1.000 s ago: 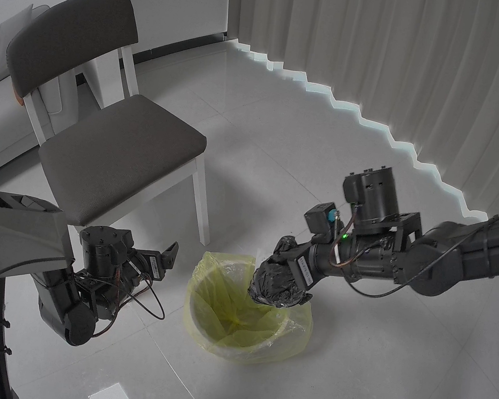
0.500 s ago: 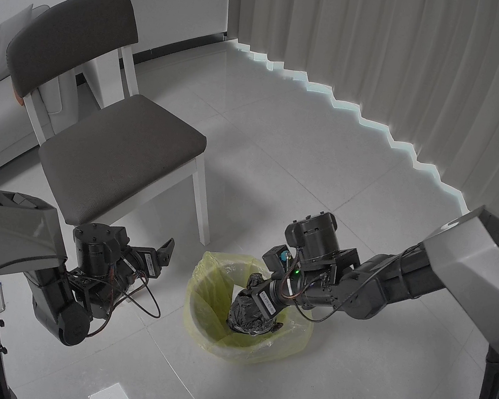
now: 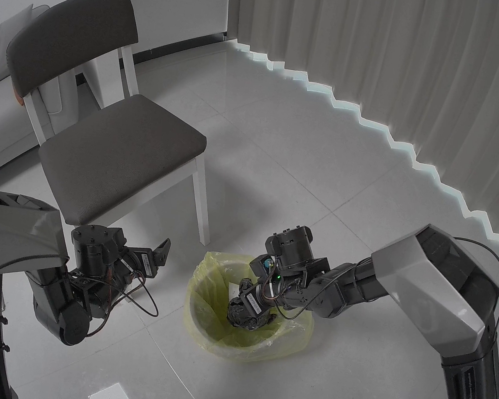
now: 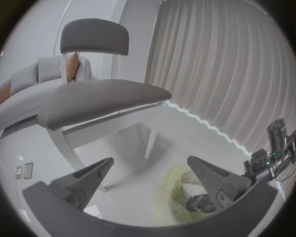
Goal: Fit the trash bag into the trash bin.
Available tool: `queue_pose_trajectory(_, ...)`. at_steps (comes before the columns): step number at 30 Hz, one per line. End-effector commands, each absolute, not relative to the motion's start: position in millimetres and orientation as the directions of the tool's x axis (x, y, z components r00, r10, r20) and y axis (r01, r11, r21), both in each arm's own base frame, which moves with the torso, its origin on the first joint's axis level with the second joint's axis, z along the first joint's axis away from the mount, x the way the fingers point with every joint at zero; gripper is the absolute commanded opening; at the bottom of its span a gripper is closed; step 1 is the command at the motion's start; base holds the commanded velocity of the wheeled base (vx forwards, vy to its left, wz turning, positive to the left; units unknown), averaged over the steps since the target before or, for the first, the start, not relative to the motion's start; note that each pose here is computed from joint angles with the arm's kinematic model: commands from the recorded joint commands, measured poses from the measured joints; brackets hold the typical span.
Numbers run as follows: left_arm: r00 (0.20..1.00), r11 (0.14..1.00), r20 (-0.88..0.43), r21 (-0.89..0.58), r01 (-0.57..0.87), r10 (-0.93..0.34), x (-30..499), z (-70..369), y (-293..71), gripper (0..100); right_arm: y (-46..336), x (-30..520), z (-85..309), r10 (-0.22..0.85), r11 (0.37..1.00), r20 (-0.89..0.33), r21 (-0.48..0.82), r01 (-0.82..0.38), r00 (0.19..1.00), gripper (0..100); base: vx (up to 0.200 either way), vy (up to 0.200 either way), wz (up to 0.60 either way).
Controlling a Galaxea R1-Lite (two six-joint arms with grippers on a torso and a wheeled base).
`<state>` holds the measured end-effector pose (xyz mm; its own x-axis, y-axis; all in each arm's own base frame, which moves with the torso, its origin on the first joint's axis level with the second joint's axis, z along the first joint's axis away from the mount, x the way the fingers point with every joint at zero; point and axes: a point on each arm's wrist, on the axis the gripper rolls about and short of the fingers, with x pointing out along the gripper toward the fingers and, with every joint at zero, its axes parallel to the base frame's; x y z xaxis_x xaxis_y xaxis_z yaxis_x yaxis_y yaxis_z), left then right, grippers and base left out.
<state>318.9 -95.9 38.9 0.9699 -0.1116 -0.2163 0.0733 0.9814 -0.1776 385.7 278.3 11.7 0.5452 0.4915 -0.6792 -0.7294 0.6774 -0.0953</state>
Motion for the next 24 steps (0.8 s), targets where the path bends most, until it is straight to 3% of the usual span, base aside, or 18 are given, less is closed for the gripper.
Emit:
queue_pose_trajectory(1, 0.967, 0.982, -0.231, -0.173, 0.07, -0.11, 321, 32, -96, 100, 280, 390, -13, 0.474, 0.675, -0.708, -0.089, -0.732, 0.524, 0, 0.0, 0.0, 0.0)
queue_pose_trajectory(4, 0.965, 0.982, -0.236, -0.172, 0.071, -0.111, 321, 30, -97, 100, 280, 391, -13, 0.473, 0.675, -0.707, -0.094, -0.732, 0.526, 0, 0.0, 0.0, 0.0)
queue_pose_trajectory(5, 0.965, 0.982, -0.236, -0.172, 0.071, -0.111, 321, 30, -97, 100, 280, 391, -13, 0.473, 0.674, -0.707, -0.093, -0.732, 0.526, 100, 0.0, 0.0, 0.0)
queue_pose_trajectory(15, 0.965, 0.982, -0.236, -0.174, 0.075, -0.115, 320, 23, -99, 100, 268, 400, 3, 0.472, 0.71, -0.678, -0.085, -0.699, 0.563, 100, 0.0, 0.0, 0.0)
queue_pose_trajectory(24, 0.965, 0.982, -0.234, -0.175, 0.076, -0.117, 318, 16, -99, 100, 221, 402, 13, 0.406, 0.762, -0.709, -0.085, -0.642, 0.576, 100, 0.0, 0.0, 0.0)
